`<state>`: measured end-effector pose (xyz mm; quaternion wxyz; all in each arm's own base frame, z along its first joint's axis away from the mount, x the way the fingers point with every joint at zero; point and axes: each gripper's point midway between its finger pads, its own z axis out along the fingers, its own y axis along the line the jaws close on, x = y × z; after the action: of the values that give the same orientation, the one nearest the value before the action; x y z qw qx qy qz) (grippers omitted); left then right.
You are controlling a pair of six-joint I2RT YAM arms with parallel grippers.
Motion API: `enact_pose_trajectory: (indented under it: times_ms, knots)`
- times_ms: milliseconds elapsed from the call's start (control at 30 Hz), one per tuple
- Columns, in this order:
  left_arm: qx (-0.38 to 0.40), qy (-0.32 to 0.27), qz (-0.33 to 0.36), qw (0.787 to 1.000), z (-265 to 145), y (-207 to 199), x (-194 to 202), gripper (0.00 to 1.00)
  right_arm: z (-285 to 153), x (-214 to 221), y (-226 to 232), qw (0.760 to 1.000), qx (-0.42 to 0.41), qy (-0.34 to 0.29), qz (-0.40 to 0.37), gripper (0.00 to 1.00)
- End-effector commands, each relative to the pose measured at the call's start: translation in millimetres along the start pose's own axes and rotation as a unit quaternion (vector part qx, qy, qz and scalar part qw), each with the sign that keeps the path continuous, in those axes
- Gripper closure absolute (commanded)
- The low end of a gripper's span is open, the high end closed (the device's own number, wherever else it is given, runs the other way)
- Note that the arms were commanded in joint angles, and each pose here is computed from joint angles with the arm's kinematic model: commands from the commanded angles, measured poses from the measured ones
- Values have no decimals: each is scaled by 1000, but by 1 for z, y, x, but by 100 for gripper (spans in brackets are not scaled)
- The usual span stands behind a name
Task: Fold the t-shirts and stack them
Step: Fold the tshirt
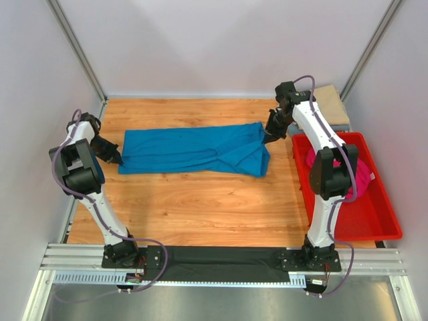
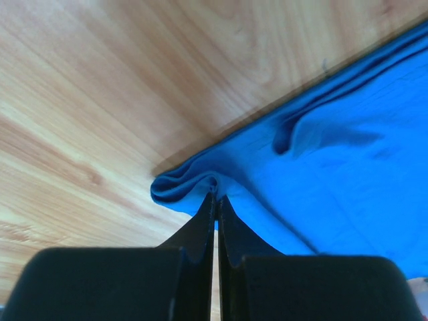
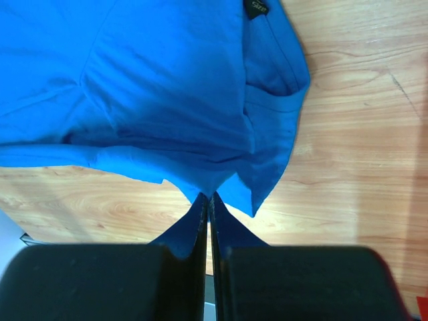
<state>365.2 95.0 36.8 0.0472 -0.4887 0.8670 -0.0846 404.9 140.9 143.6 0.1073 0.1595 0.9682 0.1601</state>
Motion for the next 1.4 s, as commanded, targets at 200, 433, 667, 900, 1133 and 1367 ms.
enact_pose_trajectory:
  times_ms: [200, 433, 667, 900, 1133, 1367]
  knots:
    - [-18, -11, -16, 1000, -10, -6, -13, 100, 0, -23, -29, 999, 23, -13, 19, 100]
    - [-32, 8, -16, 999, 0, -5, -13, 100, 15, -32, -21, 1000, 1, -2, 11, 100]
    - [-16, -6, -16, 1000, -5, -17, -21, 100, 27, -35, -22, 1000, 3, 4, 20, 100]
    - [-3, -4, -16, 1000, -6, -25, -24, 91, 37, -45, -18, 1000, 1, 8, 24, 99]
    - [24, -67, 4, 997, -41, -39, -45, 54, 40, -78, 13, 998, -59, -19, 3, 95]
    - [2, -109, 47, 993, -67, -27, -43, 48, 56, -84, 22, 996, -90, -20, 10, 93]
